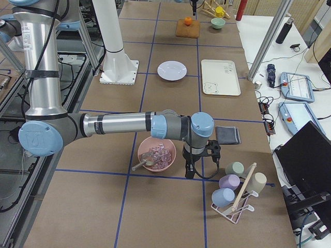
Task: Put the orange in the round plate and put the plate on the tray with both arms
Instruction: 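Lower the left gripper onto the orange on the wooden board and grasp it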
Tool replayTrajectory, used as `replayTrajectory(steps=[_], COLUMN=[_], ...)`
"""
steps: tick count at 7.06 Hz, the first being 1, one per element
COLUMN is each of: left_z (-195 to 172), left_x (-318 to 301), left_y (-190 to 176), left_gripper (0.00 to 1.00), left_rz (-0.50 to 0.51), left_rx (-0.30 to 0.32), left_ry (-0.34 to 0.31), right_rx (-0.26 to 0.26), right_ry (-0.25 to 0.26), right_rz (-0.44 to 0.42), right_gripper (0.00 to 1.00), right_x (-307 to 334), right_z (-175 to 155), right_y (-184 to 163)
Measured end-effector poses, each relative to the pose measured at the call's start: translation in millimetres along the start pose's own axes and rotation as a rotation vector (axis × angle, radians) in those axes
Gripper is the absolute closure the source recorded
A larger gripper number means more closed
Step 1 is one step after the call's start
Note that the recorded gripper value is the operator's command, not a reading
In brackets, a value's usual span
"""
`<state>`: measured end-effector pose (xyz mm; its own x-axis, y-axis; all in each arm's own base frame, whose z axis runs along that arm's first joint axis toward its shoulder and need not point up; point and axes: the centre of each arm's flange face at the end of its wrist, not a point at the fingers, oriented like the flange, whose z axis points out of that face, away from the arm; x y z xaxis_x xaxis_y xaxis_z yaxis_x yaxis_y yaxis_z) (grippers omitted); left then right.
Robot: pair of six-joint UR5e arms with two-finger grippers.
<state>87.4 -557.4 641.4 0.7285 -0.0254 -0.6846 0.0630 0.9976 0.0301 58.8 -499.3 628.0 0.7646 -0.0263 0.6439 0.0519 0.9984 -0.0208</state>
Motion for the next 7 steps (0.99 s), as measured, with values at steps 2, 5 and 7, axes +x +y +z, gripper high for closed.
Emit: replayTrajectory(steps=[2,5,7], left_z=[20,36,46], left_x=[10,9,10], left_y=[7,12,15], left_gripper=[0.02,0.02,0.02], left_rz=[0.021,0.028,0.031], left_rx=[-0.036,-0.067,-0.085], left_ry=[-0.004,-0.013,-0.018], right_rx=[-0.004,-0.007,-0.007], right_ry=[-0.001,-0.001,-0.001], right_rz=[0.004,0.006,0.007], right_gripper=[0.00,0.00,0.00], right_x=[2,3,3], right_z=[2,4,3], right_y=[0,0,0])
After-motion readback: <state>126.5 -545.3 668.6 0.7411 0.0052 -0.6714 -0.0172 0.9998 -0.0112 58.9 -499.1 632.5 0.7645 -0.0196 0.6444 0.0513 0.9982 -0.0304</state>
